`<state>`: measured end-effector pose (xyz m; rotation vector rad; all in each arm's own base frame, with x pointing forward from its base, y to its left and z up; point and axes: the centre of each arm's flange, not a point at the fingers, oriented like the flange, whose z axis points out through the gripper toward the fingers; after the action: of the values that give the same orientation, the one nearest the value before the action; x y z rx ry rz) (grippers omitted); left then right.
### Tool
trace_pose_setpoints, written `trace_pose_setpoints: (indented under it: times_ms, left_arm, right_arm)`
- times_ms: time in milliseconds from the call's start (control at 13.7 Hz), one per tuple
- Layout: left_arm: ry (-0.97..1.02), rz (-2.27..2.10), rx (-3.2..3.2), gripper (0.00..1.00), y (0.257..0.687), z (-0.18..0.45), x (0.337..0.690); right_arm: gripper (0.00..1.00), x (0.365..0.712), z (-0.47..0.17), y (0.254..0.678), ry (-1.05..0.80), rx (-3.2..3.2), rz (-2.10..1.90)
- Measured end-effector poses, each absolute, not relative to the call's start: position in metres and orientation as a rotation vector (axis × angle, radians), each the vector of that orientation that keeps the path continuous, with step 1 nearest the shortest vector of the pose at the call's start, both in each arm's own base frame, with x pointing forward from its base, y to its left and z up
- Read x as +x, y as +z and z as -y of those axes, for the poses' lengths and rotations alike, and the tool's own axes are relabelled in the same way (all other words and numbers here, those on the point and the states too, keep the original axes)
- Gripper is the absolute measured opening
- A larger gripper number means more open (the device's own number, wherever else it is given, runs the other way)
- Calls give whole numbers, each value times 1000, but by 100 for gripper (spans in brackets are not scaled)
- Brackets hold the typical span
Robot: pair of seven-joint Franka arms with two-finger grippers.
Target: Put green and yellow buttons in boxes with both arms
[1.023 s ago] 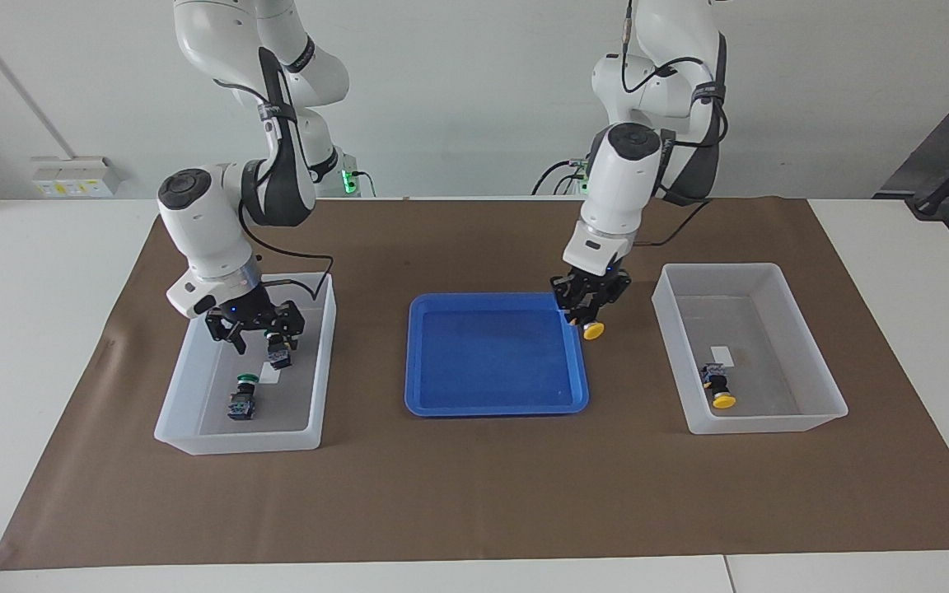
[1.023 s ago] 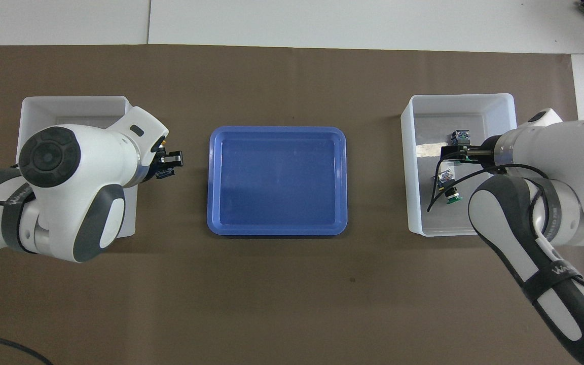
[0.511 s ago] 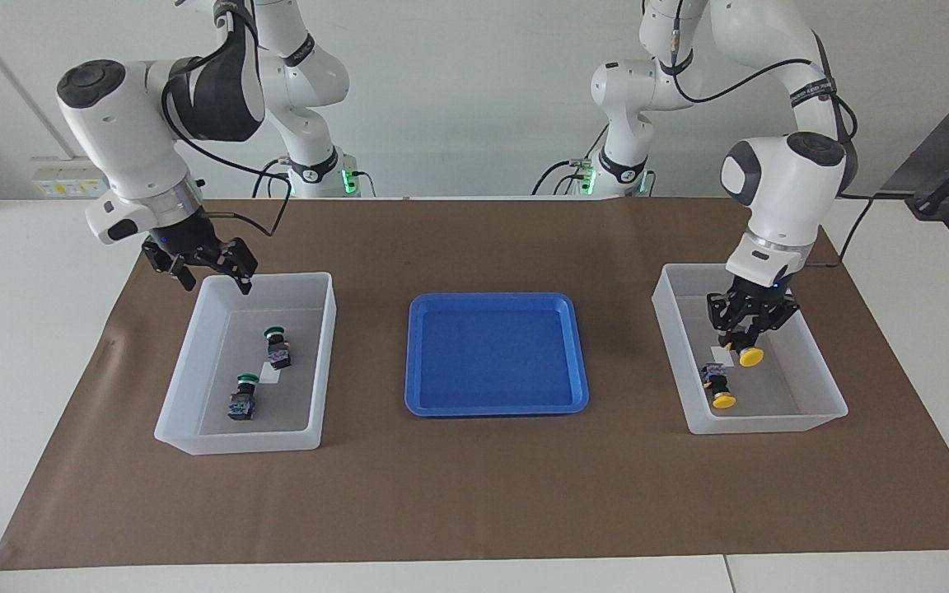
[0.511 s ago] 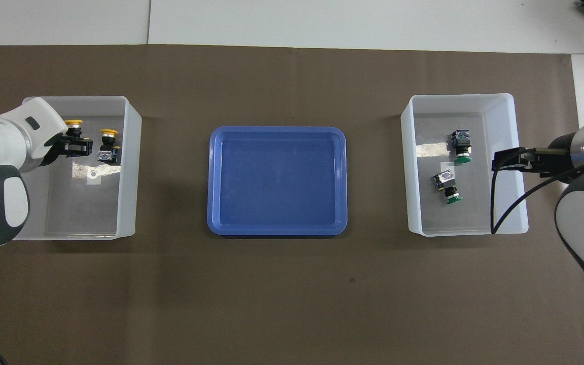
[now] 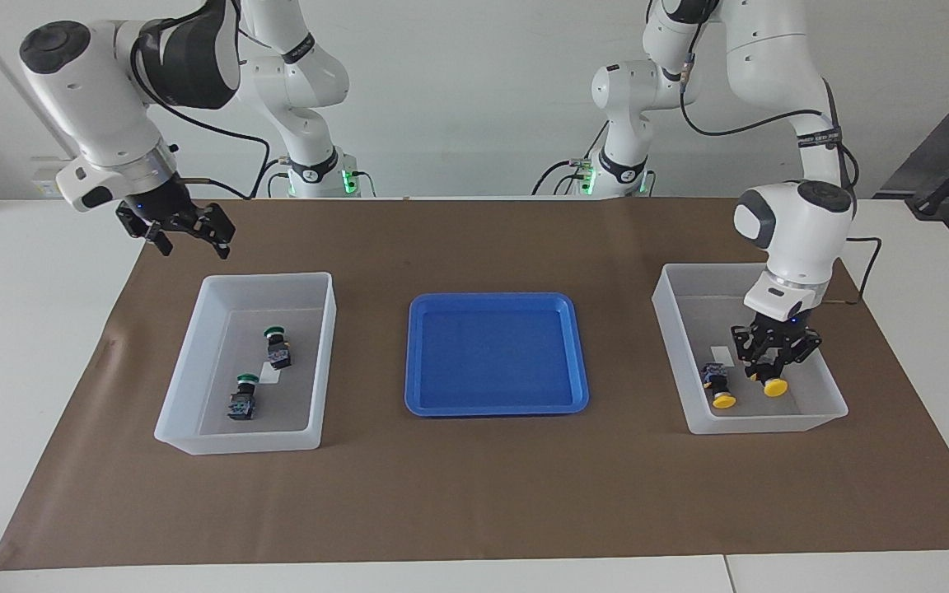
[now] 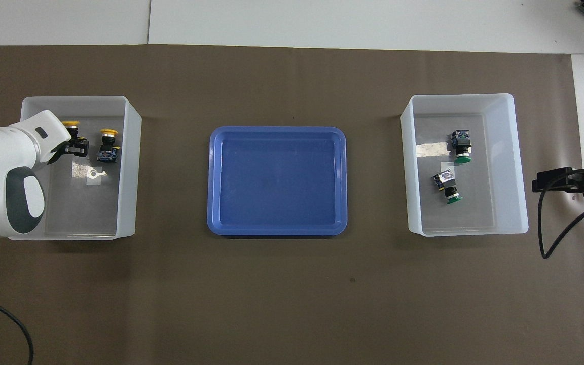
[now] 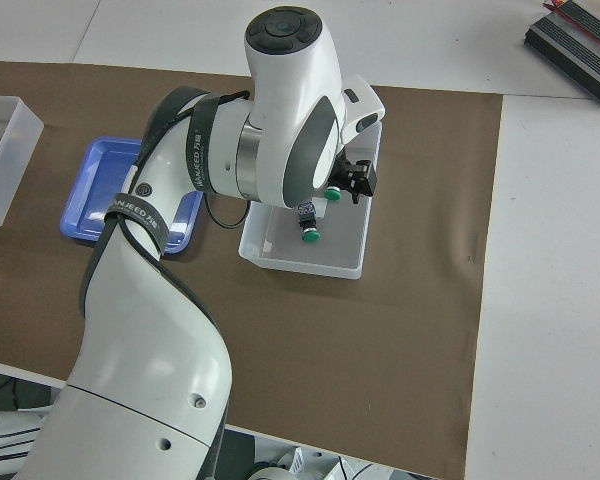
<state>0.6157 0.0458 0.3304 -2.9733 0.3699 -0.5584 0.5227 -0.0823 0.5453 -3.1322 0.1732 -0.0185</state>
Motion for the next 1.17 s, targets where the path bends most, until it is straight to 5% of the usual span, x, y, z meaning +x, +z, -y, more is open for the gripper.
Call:
trace_pose_setpoints:
  times_ms: [292, 731, 1169]
  left_arm:
    - [-569, -383, -2972, 44, 325, -41, 618]
    - [-584, -395, -2968, 100, 330, -37, 621]
    - [-378, -401, -3030, 100, 413, -33, 594]
  right_arm:
    - [100, 521, 80, 606, -17, -3131, -222]
    - [100, 532, 62, 635, -39, -3136, -231]
    - [100, 538, 42, 628, -18, -3162, -170]
